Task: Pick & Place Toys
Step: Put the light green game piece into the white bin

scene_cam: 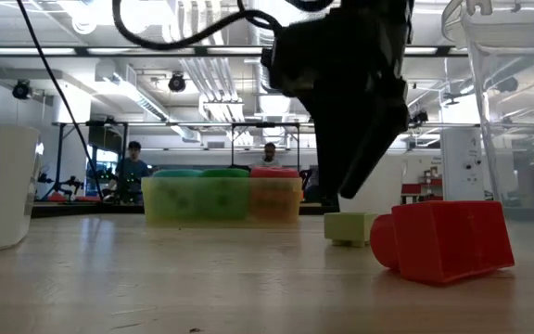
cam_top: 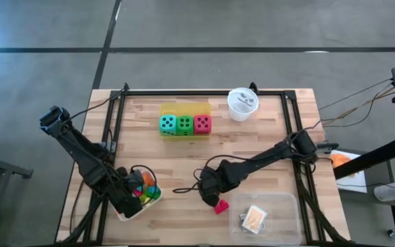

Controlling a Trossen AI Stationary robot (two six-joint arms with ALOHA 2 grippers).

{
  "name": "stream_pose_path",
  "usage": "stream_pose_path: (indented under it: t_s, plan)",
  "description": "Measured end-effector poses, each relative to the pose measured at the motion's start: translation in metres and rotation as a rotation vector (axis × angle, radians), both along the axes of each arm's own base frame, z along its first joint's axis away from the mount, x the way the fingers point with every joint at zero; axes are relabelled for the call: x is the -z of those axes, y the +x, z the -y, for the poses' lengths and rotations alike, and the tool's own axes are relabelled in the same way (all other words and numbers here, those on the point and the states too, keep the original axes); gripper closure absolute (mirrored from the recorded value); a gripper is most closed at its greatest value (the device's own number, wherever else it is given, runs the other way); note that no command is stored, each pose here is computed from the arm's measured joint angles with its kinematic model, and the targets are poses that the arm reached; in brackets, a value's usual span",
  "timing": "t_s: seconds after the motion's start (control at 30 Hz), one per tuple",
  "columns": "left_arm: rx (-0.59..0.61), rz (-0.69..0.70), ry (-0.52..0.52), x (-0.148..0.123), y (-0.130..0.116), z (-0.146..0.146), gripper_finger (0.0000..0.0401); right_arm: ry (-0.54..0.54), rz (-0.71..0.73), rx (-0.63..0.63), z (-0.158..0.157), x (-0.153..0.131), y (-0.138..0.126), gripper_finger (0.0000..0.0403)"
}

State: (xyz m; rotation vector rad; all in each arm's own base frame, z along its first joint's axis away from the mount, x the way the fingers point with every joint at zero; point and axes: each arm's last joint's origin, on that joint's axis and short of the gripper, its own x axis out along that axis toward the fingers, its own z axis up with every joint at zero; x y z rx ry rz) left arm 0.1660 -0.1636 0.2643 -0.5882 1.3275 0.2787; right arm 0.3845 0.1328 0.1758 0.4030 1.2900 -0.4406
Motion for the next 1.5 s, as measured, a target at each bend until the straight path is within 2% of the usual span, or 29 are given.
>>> stream_pose_path:
  t_s: [0.2, 0.67, 0.77, 1.03, 1.5]
  plan:
    - [0.008, -0.001, 0.004, 0.000, 0.000, 0.000, 0.0055, -0.021, -0.050, -0.007, 0.005, 0.018, 0.003, 0.0167]
    - [0.006, 0.003, 0.011, 0.000, 0.000, 0.000, 0.0055, 0.018, -0.083, 0.059, 0.005, 0.027, -0.002, 0.0168]
    - [-0.010, 0.001, 0.008, 0.001, 0.000, 0.000, 0.0055, 0.021, -0.080, 0.072, 0.005, 0.027, -0.002, 0.0184]
    - [-0.041, 0.001, 0.005, 0.001, 0.000, -0.001, 0.0055, 0.020, -0.076, 0.077, 0.005, 0.026, -0.002, 0.0284]
    - [-0.048, 0.027, 0.030, 0.001, 0.001, -0.001, 0.0055, 0.009, -0.068, 0.048, 0.005, 0.025, 0.000, 0.0284]
